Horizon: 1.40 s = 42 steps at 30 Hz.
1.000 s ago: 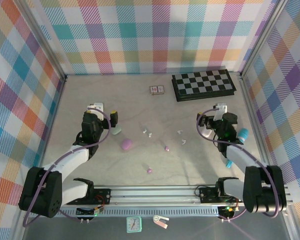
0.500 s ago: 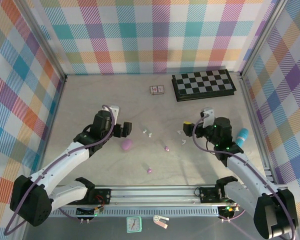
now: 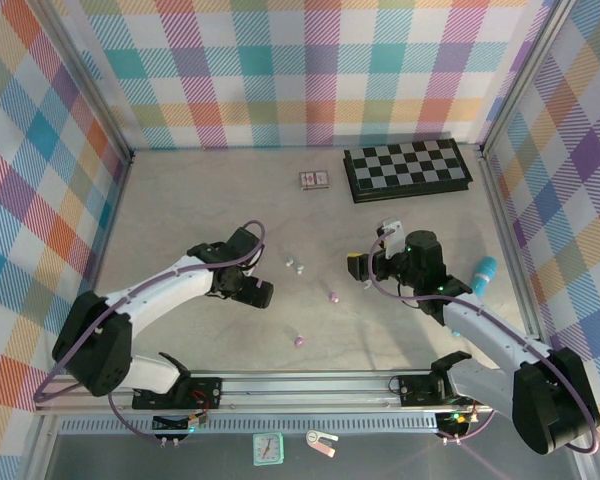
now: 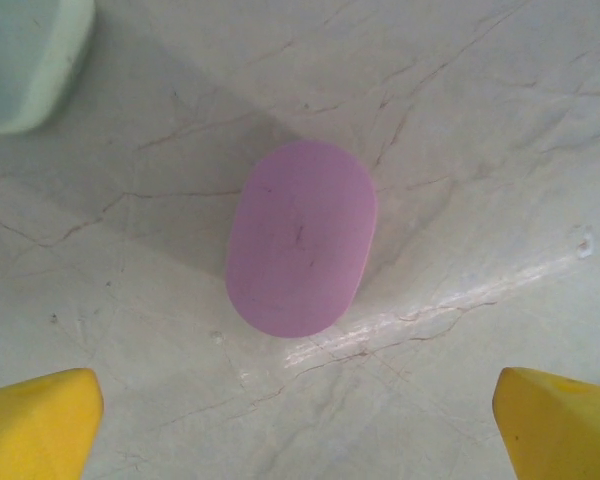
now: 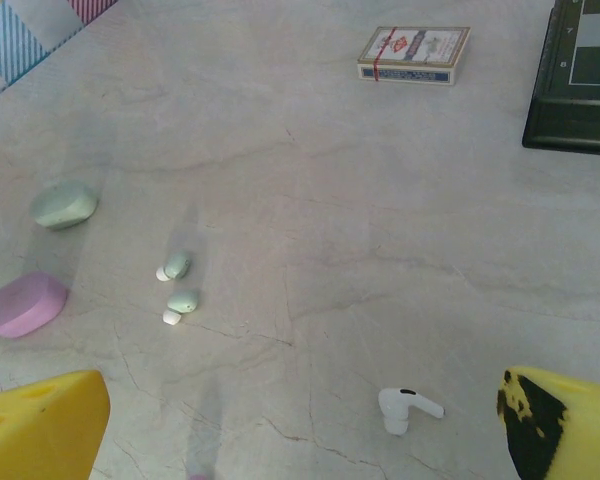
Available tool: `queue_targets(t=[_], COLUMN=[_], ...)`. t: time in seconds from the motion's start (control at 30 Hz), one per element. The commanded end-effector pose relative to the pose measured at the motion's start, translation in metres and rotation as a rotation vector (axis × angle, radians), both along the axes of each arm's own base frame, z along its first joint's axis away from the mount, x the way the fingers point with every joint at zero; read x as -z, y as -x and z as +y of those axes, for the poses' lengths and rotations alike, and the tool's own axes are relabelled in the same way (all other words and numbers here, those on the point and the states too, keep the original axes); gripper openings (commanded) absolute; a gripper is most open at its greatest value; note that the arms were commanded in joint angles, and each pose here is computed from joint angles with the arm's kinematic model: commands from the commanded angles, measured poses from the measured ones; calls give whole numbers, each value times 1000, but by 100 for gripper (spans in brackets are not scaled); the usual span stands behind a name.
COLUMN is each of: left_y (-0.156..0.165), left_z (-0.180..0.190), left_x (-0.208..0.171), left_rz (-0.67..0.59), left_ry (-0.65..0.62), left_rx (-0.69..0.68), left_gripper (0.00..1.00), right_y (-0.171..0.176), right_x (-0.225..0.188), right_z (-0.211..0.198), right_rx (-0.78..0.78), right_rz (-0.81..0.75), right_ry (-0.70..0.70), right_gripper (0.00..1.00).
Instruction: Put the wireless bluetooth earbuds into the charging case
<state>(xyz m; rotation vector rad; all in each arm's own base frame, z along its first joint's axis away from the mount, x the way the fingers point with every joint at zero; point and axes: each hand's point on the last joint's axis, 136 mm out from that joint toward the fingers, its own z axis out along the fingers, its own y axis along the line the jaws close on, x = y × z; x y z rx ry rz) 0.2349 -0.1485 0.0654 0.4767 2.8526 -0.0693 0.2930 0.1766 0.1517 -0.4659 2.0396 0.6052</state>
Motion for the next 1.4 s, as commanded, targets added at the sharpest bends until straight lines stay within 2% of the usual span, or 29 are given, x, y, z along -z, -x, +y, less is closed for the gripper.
queue_targets(t=[0.0,0.17,0.27,0.6,1.07,1.17,1.37], left_y=[2,-5,-7,-12,-21,-21,-21], left_z=[-2,-6,-7,-14,-21,-20,-24], left_x=[3,12,17,27,34,33,21], left_rz=[42,45,48,64,81,78,43], left_ry=[-35,-50,-56,-49,-60,-62,-27], left_rx=[26,50,54,67,88,93,97], left_gripper=[92,70,62,51,47,40,37], right_y=[-5,-2,-1,0,0,-1,-2], right_x=[-19,-17,-16,-15,-22,-22,-23], right_z=[6,5,5,4,5,5,2], right_rx=[-11,-6,-4,-7,-3,1,60], right_rz=[-36,-31,-29,-24,-22,-9,56], right_ry=[-26,-24,-27,-23,-29,-40,-82], right_gripper=[99,99,99,99,99,99,99])
